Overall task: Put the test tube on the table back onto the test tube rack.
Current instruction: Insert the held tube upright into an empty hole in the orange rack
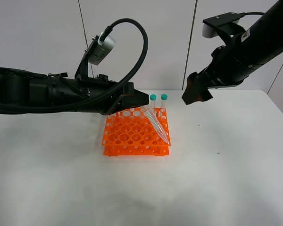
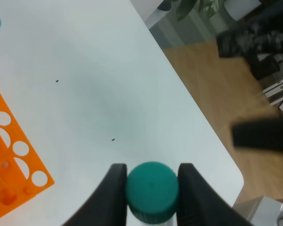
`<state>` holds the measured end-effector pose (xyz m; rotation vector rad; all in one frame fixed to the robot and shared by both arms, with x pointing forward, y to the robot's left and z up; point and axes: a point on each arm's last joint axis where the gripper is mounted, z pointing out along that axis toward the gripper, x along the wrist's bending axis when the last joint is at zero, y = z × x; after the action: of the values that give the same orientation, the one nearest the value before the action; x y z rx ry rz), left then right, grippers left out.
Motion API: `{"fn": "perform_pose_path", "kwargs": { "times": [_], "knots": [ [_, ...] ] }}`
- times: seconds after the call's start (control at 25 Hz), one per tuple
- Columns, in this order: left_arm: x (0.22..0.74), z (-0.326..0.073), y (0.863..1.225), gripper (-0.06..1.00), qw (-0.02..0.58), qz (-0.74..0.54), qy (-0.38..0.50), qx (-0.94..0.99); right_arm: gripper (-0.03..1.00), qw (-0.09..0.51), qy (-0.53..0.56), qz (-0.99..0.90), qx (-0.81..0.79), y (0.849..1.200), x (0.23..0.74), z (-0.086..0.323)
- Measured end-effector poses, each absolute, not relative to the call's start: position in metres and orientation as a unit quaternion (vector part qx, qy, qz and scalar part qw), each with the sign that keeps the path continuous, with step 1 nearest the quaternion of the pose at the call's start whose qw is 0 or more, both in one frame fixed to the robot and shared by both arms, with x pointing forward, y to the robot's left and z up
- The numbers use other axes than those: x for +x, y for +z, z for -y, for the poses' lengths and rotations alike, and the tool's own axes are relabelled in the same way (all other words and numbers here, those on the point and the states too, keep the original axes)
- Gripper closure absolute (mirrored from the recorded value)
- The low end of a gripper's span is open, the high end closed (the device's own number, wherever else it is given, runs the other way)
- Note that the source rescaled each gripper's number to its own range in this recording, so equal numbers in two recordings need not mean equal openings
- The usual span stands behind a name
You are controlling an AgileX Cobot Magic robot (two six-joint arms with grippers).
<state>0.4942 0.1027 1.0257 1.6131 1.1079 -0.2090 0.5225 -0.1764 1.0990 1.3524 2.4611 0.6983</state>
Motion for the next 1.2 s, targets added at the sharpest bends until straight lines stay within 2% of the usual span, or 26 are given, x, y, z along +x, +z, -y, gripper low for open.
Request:
{"fn": "perform_pose_path", "kwargs": {
  "times": [0.2, 0.48, 0.76, 0.96, 1.2],
  "knots": [
    [0.494, -0.103, 1.026, 0.94, 0.554, -0.469, -0.088, 0.683, -0.03, 0.132, 0.198, -0.784, 0.573, 1.083, 0.548, 0.226],
    [0.494, -0.103, 1.026, 0.94, 0.554, -0.469, -0.088, 0.683, -0.03, 0.135, 0.163, -0.729, 0.651, 1.079, 0.554, 0.284],
    [0.494, -0.103, 1.026, 0.94, 0.554, -0.469, -0.088, 0.683, -0.03, 0.117, 0.148, -0.725, 0.662, 1.078, 0.550, 0.283],
    [0.494, -0.103, 1.026, 0.94, 0.554, -0.469, -0.088, 0.683, -0.03, 0.086, 0.087, -0.724, 0.679, 1.074, 0.538, 0.287],
    [0.494, -0.103, 1.026, 0.94, 0.554, -0.469, -0.088, 0.683, 0.01, 0.065, 0.061, -0.728, 0.680, 1.068, 0.517, 0.288]
  ]
}}
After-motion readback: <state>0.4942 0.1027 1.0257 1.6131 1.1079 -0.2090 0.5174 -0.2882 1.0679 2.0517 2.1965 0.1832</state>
